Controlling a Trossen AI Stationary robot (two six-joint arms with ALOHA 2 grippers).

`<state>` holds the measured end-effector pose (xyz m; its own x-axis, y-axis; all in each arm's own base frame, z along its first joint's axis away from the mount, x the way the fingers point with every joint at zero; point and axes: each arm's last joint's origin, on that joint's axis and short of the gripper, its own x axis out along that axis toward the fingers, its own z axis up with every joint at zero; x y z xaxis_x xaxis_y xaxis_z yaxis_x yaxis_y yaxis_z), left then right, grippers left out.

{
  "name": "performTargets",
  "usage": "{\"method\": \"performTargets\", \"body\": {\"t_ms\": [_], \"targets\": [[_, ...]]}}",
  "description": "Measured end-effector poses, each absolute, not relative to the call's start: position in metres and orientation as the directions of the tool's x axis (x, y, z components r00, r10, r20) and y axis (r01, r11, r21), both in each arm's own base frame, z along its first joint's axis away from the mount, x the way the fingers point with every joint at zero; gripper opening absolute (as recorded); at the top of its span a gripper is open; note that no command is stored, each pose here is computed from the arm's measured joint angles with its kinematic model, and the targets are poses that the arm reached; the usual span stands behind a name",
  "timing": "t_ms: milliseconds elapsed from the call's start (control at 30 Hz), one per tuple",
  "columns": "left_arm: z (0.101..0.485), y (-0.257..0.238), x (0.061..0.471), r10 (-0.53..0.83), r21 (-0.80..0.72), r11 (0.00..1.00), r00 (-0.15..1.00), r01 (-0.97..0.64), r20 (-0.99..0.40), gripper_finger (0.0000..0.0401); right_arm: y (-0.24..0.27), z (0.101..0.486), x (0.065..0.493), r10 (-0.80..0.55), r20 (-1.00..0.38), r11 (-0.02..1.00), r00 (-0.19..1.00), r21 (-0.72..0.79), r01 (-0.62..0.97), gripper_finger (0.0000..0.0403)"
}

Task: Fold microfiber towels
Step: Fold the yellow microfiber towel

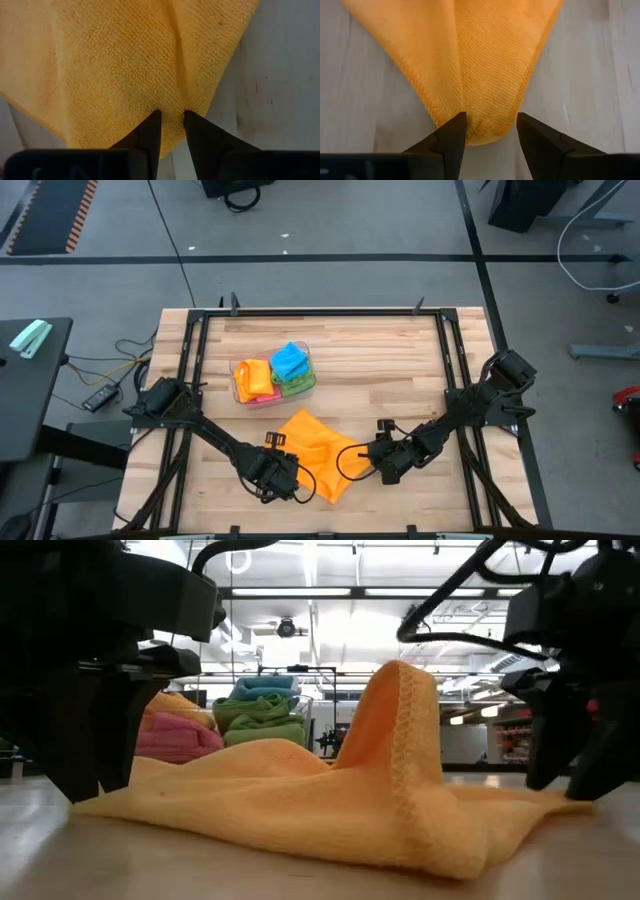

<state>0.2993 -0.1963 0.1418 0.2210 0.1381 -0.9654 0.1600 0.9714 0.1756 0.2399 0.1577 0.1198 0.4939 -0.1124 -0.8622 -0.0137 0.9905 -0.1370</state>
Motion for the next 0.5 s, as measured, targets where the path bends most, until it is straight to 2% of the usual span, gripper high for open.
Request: {"method": "performTargets", "body": {"t_ms": [100, 333, 500], "targets": [[0.142, -0.196, 0.299, 0.136, 0.174, 0.971, 0.222, 0.164, -0.966, 0.0094, 0.159, 0.133, 0.237, -0.07, -0.862, 0.995, 0.502, -0.096, -0.026, 0.0185], [0.145, -0.198, 0.301, 0.114, 0.157, 0.974, 0.247, 0.162, -0.962, 0.0086, 0.166, 0.167, 0.243, -0.026, -0.761, 0.998, 0.648, -0.062, -0.032, 0.0185], [0.145, -0.198, 0.301, 0.113, 0.156, 0.974, 0.249, 0.162, -0.962, 0.0082, 0.177, 0.167, 0.255, 0.019, -0.673, 0.995, 0.739, -0.062, -0.082, 0.0185]]}}
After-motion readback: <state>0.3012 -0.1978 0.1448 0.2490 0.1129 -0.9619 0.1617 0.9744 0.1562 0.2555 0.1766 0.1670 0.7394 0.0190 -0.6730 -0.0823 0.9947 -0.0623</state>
